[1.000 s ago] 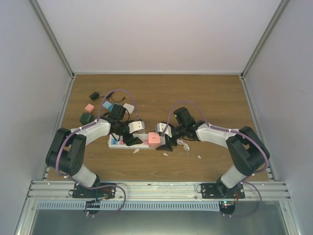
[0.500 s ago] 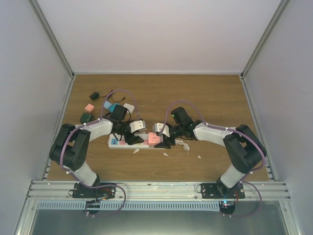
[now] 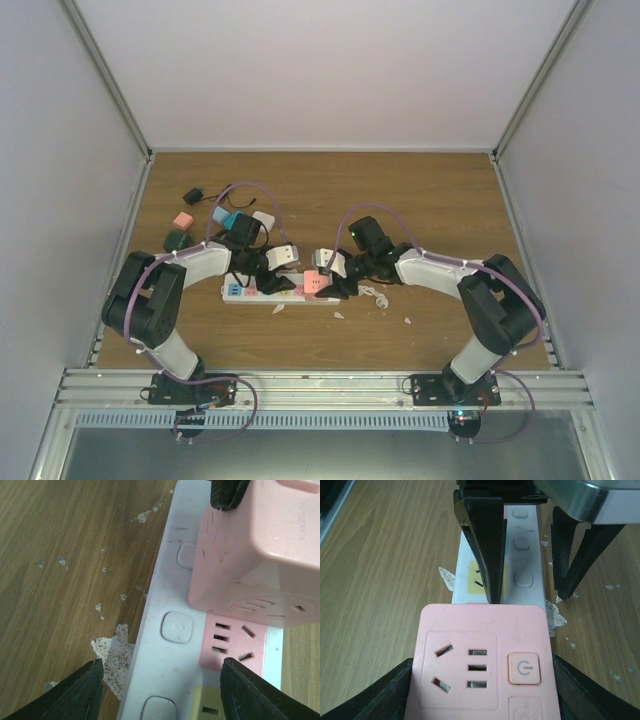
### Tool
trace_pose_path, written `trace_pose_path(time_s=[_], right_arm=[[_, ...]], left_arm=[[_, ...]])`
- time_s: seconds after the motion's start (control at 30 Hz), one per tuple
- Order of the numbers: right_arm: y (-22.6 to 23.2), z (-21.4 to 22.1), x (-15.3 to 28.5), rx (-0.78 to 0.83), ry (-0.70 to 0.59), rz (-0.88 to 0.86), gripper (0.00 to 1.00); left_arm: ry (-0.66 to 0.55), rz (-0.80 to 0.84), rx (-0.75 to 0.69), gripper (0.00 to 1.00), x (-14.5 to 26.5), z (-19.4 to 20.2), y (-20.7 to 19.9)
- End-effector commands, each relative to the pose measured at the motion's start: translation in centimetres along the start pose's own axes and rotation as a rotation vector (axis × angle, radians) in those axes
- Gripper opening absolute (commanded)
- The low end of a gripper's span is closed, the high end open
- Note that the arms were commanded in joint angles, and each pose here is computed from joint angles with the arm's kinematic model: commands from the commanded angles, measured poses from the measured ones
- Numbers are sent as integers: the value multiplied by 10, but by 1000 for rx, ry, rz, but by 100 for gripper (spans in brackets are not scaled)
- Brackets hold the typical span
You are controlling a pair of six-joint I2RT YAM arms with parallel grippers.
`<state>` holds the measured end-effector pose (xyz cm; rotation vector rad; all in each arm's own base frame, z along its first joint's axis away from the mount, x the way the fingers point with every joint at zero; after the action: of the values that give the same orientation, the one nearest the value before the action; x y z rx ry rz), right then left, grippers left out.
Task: Pull the plug off the socket
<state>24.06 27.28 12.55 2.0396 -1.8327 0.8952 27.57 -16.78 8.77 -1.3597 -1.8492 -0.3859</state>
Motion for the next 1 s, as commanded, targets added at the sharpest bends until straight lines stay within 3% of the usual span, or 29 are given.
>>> trace_pose_path(time_s=[0.0,0.27,0.63,0.77,0.97], right_arm=[[-8,-41,19,63,-121,18,45],[-10,-52,28,83,-161,45,38],[-13,-55,33,91,-163,60,35],[-14,-56,42,67,-173,68,35],[-31,-61,66,-39,-226,122,35]], left_arm=[[120,-63,-2,64,-12,27,6],[153,-73,-10,60,-14,35,5],[156,-63,-9,59,-12,32,5],[74,-20,20,61,2,11,6],[-140,-4,34,72,52,-42,9]])
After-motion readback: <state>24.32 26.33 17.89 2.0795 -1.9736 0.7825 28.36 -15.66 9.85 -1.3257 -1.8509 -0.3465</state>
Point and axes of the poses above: each gripper's point midway between its finger pads, its own x axis back along the fingers, its own y axis along the line the jaws close on, z = x × y, the point moved 6 cm from there along x, back along the fingers, and after that the axes turned 11 degrees about x, right-handed, at the moved point
